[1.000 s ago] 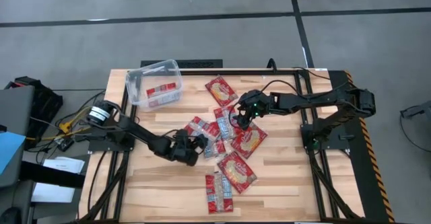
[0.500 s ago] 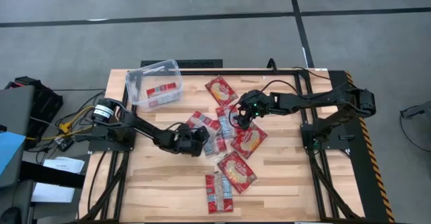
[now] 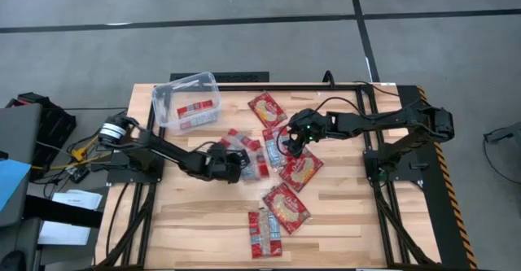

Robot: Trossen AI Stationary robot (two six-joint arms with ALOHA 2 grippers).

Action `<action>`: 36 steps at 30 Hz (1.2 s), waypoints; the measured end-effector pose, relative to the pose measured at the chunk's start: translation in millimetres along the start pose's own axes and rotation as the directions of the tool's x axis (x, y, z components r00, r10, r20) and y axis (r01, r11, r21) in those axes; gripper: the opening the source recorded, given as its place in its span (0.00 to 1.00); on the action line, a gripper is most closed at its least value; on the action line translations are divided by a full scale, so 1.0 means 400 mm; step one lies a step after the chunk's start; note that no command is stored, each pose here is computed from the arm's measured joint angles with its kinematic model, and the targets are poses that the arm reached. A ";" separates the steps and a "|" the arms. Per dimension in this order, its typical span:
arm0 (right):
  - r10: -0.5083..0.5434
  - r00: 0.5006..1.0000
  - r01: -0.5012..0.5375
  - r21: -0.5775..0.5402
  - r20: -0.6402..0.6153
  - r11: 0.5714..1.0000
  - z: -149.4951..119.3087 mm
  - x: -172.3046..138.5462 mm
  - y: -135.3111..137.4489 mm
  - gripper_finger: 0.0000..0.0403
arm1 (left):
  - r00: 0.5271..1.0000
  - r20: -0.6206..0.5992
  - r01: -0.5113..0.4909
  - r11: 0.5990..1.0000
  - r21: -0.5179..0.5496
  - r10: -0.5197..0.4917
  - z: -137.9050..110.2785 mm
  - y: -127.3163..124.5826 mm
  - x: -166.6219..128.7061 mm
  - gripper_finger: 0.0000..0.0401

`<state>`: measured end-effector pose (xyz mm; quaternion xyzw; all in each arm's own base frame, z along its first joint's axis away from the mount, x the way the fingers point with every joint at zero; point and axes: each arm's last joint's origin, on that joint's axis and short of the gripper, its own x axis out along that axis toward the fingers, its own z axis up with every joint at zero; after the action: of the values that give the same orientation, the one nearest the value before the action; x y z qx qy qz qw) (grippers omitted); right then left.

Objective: Sort popcorn bags into baskets
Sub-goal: Put the red popcorn bag into the transparent bin

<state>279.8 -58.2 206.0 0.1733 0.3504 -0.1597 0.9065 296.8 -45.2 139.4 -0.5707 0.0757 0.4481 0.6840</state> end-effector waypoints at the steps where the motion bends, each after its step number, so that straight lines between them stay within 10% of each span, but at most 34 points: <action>1: 0.003 1.000 -0.003 -0.004 0.003 1.000 0.001 0.000 0.000 0.70 | 1.000 -0.008 0.018 1.000 0.000 -0.018 0.005 -0.011 -0.011 0.00; 13: 0.287 0.958 -0.283 -0.130 0.008 0.950 -0.015 0.094 0.067 0.65 | 1.000 -0.005 0.030 0.999 0.016 -0.030 0.050 -0.036 -0.005 0.00; 27: 0.330 0.943 -0.318 -0.180 0.038 0.931 -0.065 0.204 0.113 0.04 | 0.999 0.041 0.018 1.000 -0.004 -0.018 0.087 -0.045 0.020 0.00; 36: 0.289 0.954 -0.270 -0.198 0.078 0.942 -0.069 0.229 0.106 0.02 | 0.999 0.041 0.018 1.000 -0.007 -0.018 0.089 -0.046 0.020 0.00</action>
<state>345.5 -24.1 132.1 0.1275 0.2868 -0.0050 0.9494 299.9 -9.9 159.4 -0.5646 0.0547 0.4539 0.6871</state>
